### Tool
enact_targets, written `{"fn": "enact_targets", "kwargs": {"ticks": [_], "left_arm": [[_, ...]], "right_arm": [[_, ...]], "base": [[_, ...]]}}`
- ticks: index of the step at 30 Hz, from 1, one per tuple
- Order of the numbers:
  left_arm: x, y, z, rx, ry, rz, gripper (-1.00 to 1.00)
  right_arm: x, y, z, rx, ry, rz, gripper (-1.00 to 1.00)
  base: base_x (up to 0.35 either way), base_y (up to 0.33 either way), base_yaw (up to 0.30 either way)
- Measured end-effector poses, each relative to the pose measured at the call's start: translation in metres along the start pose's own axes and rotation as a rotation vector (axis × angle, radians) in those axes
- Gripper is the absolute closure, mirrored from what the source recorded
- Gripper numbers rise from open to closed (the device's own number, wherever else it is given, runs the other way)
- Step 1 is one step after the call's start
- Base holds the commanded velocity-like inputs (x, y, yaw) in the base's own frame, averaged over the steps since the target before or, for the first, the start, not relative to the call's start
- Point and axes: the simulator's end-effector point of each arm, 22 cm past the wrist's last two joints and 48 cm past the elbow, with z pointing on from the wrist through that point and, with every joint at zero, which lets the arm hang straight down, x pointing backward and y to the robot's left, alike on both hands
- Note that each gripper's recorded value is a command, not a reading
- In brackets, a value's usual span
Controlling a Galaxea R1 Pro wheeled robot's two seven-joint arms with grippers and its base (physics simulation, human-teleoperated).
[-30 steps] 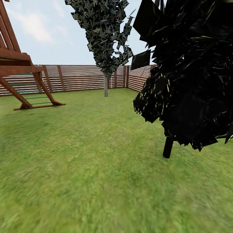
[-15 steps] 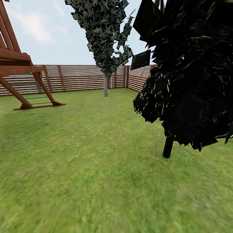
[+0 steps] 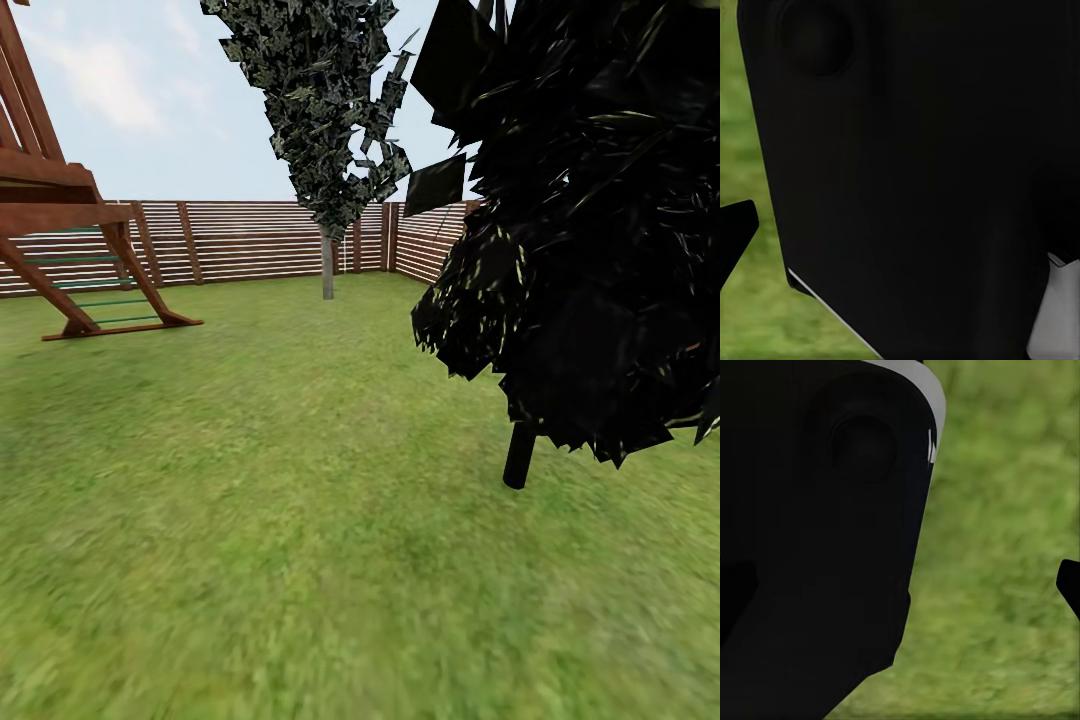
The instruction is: Take the three Easter eggs out of the wicker basket on the lawn in the garden, then place them on the lawn next to a single tree (choose any tree) so that all three eggs are next to the same tree and none are left in the basket.
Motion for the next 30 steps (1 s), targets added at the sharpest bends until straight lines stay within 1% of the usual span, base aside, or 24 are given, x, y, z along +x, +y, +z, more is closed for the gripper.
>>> {"fn": "enact_targets", "kwargs": {"ticks": [30], "left_arm": [[0.0001, 0.0001, 0.0, 0.0, 0.0, 0.0, -1.0]], "right_arm": [[0.0, 0.0, 0.0, 0.0, 0.0, 0.0, -1.0]], "base": [[0.0, 0.0, 0.0]]}}
